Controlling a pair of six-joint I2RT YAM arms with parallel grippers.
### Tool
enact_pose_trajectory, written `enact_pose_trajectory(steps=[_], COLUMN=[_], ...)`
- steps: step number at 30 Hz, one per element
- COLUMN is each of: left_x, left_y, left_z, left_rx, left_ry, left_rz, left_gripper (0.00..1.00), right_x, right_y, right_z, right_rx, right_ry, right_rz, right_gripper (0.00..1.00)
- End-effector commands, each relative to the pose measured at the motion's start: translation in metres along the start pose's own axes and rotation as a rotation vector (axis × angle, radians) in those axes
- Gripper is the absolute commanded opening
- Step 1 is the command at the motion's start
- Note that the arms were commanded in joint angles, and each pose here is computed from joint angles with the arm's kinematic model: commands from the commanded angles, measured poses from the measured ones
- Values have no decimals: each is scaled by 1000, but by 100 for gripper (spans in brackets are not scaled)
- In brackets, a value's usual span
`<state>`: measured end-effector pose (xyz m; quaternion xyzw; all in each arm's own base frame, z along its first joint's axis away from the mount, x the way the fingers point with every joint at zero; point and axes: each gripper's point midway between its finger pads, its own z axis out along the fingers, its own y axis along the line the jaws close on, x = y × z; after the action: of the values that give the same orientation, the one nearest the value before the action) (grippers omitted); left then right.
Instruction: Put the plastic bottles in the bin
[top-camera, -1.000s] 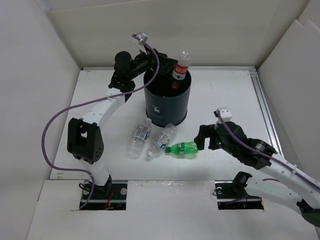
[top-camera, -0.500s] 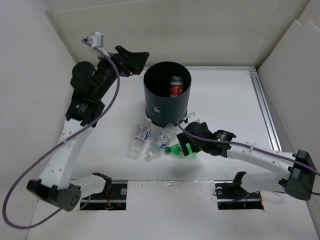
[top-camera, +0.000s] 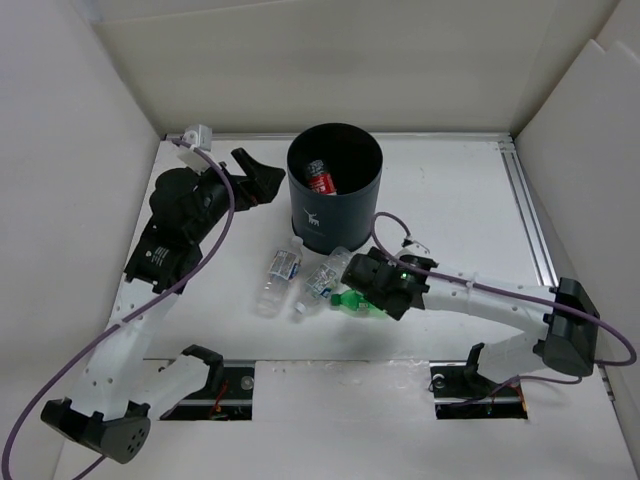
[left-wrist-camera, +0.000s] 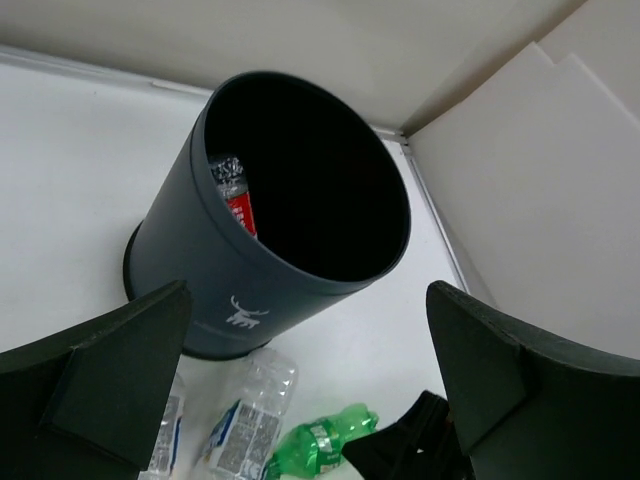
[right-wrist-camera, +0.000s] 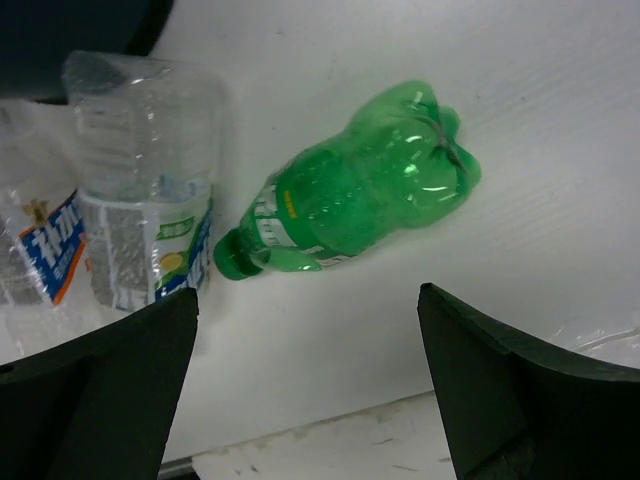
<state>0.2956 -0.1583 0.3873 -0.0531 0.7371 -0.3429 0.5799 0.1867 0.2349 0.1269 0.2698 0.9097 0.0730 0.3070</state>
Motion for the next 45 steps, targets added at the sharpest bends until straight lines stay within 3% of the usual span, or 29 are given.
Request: enact_pose_trajectory(steps=[1, 7, 11, 19, 33, 39, 45], left_x=[-13, -13, -2, 19, 23, 26, 29], left_y=[-9, -9, -5, -1, 9, 7, 8], left_z=[-21, -32, -29, -17, -14, -11, -8], left_rx=[22, 21, 35, 66, 28, 48, 51], left_ry=[-47, -47, -29, 22, 36, 45, 58], left_rz=[17, 51, 60, 58, 96, 96, 95], left_gripper=[100, 100, 100, 100, 100, 100, 100], right_x=[19, 14, 19, 32, 0, -24, -42], right_y=[-10, -34, -42, -44, -17, -3, 8], right_z=[11, 28, 43, 69, 8, 13, 29], right_rx=[77, 103, 77, 151, -98, -165, -99], right_ry=[55, -20, -34, -79, -161, -294, -343], right_rz=[282, 422, 486, 460, 425, 483, 528], right_gripper=[94, 93, 86, 86, 91, 94, 96])
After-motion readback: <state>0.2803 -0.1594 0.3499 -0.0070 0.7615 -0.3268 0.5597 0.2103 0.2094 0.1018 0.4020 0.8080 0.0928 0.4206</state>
